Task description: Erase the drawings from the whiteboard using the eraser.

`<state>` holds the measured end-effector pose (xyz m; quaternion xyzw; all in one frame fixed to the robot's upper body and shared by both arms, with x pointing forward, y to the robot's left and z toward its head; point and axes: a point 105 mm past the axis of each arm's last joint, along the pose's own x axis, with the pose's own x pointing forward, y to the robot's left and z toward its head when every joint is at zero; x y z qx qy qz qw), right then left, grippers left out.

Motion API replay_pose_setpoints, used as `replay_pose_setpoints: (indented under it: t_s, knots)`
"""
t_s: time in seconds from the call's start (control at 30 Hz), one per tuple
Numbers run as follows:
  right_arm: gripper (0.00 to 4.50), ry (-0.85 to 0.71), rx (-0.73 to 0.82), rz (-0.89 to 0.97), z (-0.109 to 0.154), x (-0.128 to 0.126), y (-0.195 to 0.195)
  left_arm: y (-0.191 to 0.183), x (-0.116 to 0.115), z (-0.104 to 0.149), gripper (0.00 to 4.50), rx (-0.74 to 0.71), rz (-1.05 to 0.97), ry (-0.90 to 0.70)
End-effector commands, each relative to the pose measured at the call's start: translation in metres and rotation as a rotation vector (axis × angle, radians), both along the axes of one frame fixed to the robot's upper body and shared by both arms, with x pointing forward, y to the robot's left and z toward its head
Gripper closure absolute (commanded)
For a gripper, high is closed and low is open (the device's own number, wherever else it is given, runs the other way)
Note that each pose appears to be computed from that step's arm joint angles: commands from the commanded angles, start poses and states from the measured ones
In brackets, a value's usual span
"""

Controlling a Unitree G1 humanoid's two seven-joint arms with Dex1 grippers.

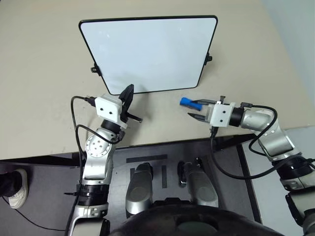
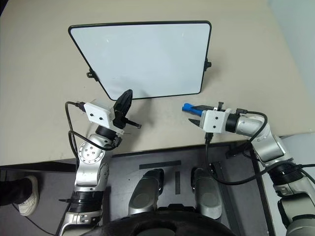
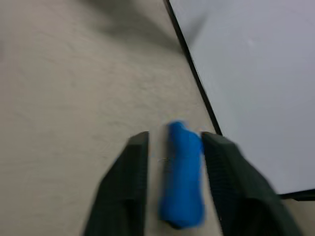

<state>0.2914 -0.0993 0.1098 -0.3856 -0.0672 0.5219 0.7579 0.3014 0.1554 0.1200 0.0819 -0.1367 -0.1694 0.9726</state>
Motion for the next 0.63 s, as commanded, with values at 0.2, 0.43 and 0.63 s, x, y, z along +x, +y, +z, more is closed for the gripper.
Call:
replay_pose_setpoints:
  t_s: [0.2, 0.43, 0.63]
  knots:
    - [0.15, -0.116, 0.086, -0.038, 0.031, 0.006, -0.001, 0.009, 0.005, 0.013, 4.50, 0.017, 0.012, -0.038]
    - [0.15, -0.113, 0.168, -0.116, 0.039, 0.011, -0.012, 0.015, 0.006, 0.015, 4.50, 0.016, 0.011, -0.019]
    - [0.15, -0.118, 0.190, -0.161, 0.036, 0.007, -0.012, 0.007, 0.014, 0.020, 4.50, 0.031, -0.055, -0.015]
